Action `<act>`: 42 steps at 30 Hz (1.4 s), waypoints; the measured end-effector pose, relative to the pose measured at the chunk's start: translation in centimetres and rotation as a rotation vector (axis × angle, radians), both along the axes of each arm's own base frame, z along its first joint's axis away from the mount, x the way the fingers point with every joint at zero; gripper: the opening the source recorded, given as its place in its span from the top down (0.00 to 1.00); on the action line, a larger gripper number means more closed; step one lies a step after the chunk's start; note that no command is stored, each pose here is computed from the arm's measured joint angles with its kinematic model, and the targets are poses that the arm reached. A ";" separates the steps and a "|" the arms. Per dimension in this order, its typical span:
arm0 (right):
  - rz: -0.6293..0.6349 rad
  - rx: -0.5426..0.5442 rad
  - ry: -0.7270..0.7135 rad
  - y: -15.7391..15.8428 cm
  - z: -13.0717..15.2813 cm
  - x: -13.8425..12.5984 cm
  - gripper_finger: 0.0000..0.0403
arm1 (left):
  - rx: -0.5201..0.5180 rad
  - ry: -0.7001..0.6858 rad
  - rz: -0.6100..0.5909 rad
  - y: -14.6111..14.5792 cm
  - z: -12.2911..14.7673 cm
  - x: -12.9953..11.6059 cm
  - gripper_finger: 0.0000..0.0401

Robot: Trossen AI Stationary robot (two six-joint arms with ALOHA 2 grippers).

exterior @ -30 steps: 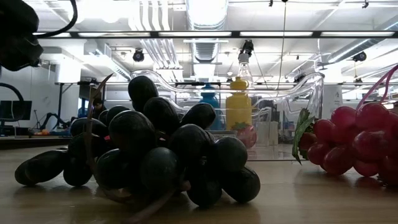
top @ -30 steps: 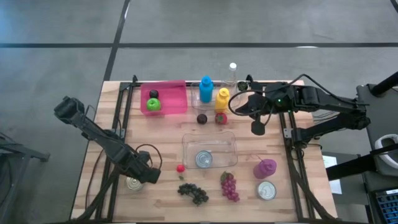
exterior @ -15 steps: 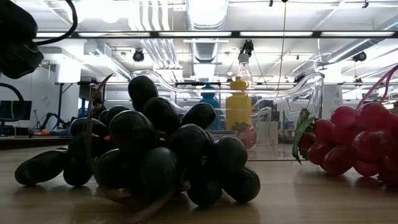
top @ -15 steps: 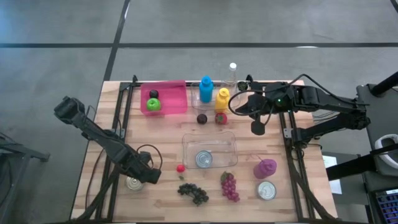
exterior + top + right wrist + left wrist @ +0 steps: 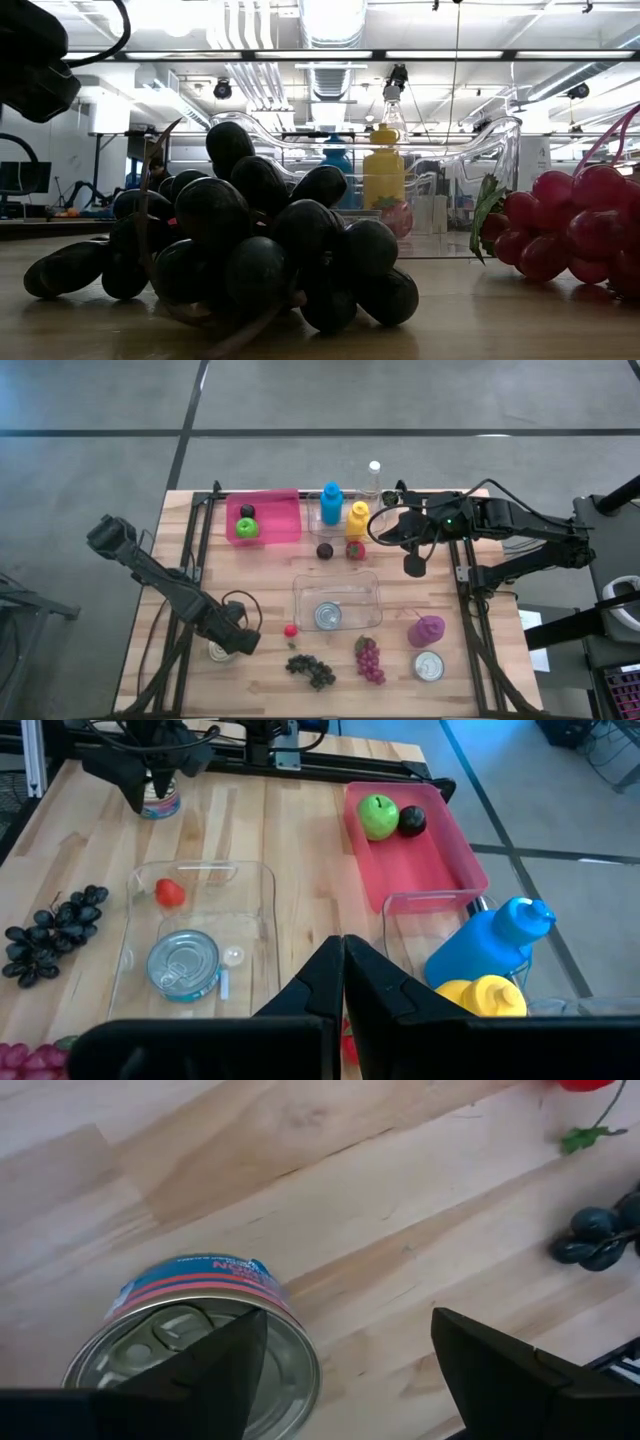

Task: Pick & Place Food Item
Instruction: Put the blue pink tuna can into the bottom transparent bin

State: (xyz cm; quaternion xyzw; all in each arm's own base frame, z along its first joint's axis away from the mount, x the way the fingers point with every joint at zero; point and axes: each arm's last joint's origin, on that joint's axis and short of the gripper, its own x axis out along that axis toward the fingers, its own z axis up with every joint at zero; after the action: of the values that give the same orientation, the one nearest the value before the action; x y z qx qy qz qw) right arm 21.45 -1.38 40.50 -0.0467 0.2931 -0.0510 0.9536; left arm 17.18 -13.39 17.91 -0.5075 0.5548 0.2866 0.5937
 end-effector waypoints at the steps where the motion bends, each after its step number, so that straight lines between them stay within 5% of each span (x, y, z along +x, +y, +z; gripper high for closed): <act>1: 0.000 0.000 0.000 0.0 0.0 0.0 0.98 | 0.004 -0.004 -0.009 0.0 0.0 0.0 0.28; 13: 0.000 0.000 -0.001 0.0 0.0 0.0 0.98 | 0.118 -0.073 -0.030 1.5 0.0 1.0 0.28; 36: 0.006 -0.010 -0.015 0.0 0.1 0.1 0.98 | 0.309 -0.090 -0.113 9.6 -0.1 4.0 0.29; 42: 0.012 -0.021 -0.028 0.0 0.3 0.2 0.98 | 0.257 -0.098 -0.055 10.9 0.3 4.5 0.29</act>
State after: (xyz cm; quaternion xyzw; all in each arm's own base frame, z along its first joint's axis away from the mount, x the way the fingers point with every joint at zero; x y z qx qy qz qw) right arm 21.60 -1.38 40.76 -0.0576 0.2787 -0.0488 0.9574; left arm 21.65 -2.48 18.21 -0.4254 0.4976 0.3135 0.6879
